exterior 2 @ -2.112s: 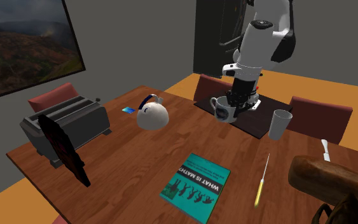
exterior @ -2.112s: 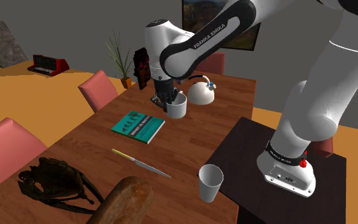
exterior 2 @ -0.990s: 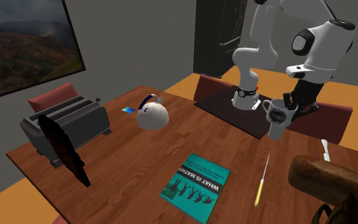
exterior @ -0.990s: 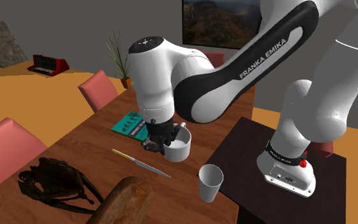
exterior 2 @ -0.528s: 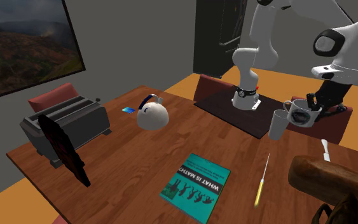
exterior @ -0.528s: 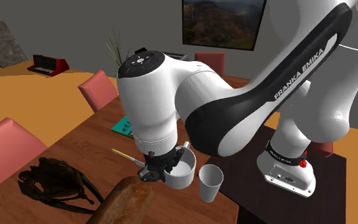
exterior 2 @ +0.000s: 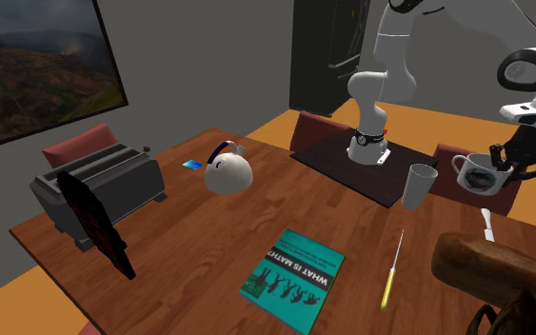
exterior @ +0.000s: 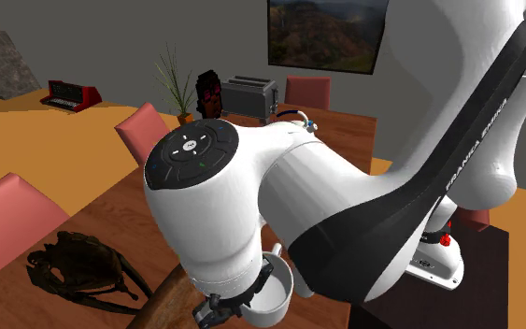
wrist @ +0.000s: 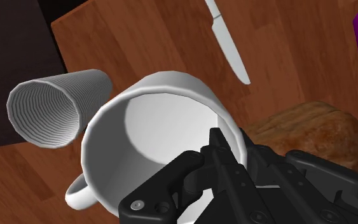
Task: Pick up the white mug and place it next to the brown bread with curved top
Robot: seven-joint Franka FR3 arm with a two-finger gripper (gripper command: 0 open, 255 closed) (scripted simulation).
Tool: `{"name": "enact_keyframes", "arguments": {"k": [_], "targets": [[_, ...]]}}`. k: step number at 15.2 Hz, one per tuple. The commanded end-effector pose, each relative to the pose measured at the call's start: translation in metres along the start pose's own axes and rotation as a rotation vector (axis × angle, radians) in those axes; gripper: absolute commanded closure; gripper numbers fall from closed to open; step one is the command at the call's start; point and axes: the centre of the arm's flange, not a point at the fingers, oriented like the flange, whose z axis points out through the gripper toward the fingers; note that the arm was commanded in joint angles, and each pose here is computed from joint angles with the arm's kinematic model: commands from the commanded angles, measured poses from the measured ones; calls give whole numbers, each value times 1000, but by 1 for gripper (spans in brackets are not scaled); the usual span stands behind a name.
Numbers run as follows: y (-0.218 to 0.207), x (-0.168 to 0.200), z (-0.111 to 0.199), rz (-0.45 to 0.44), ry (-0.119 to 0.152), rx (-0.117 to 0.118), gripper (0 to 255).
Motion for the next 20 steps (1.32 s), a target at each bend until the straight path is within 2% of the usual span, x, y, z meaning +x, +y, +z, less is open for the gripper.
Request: {"name": "enact_keyframes", "arguments": {"k": [1,20], "targets": [[-1,-3,11,1,0,0,255],[-6,-7,111,1,0,0,255]]}}
